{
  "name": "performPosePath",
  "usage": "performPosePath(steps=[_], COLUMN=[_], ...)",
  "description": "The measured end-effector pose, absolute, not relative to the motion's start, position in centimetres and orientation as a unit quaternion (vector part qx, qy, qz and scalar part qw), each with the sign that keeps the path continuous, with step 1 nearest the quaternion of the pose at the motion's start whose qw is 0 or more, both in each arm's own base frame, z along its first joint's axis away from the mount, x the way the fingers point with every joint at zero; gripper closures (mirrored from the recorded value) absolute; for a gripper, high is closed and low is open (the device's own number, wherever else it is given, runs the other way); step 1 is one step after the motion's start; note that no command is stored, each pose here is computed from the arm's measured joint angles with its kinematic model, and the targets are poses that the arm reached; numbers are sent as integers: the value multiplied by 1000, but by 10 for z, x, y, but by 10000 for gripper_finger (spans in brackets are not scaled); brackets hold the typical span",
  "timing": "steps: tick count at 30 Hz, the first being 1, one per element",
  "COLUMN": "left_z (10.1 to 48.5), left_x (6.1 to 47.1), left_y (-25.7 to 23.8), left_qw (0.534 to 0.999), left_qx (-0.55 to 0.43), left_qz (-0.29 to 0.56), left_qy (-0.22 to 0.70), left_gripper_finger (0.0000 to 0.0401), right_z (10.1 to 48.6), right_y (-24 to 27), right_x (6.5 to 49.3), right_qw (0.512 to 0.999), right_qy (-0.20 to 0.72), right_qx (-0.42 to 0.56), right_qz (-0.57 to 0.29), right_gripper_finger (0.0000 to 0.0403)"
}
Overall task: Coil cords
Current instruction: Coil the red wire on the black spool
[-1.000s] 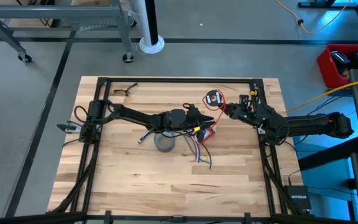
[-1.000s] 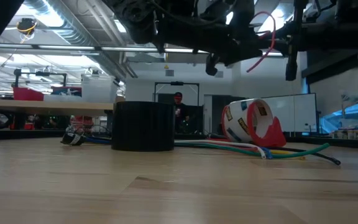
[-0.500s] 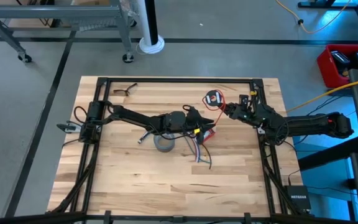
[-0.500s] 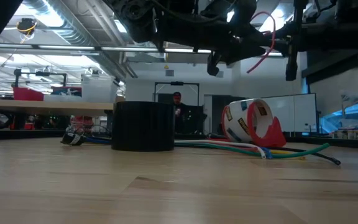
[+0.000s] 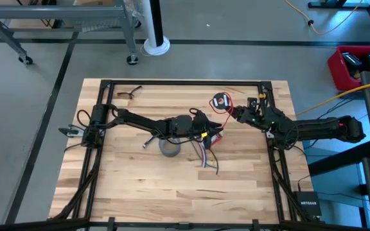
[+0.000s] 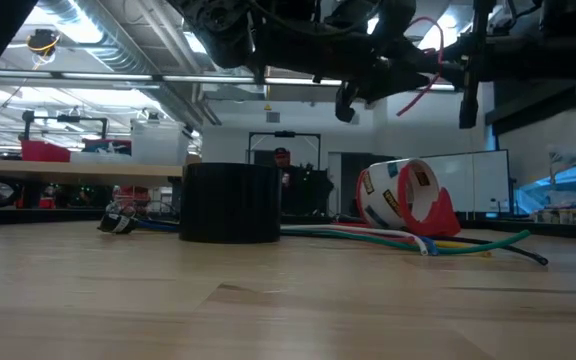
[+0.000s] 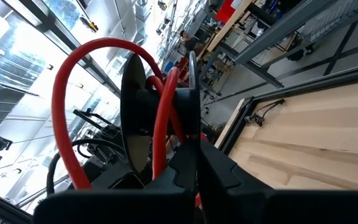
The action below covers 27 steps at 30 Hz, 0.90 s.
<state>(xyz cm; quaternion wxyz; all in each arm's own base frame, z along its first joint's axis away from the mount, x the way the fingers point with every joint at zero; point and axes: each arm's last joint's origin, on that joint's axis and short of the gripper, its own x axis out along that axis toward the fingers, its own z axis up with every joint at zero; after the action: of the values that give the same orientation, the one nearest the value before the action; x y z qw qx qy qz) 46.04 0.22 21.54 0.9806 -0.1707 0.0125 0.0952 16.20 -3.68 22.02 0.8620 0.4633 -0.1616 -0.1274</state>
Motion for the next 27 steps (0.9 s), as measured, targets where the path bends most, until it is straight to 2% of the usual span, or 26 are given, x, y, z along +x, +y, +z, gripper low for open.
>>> performPosePath(steps=[18,21,27], left_z=[207,206,203], left_x=[479,479,479], left_y=[4,3,-4], left_qw=[980,980,980], left_qx=[-165,-165,-164], left_qz=[111,113,110], left_qy=[8,14,31], left_gripper_finger=[308,329,395], right_z=[220,220,220], right_y=[-37,-37,-37], right_x=[162,162,162], right_qw=[862,862,863], right_qy=[-163,-163,-163], right_qx=[463,463,461], right_qz=[-126,-126,-127], right_gripper_finger=[400,400,400])
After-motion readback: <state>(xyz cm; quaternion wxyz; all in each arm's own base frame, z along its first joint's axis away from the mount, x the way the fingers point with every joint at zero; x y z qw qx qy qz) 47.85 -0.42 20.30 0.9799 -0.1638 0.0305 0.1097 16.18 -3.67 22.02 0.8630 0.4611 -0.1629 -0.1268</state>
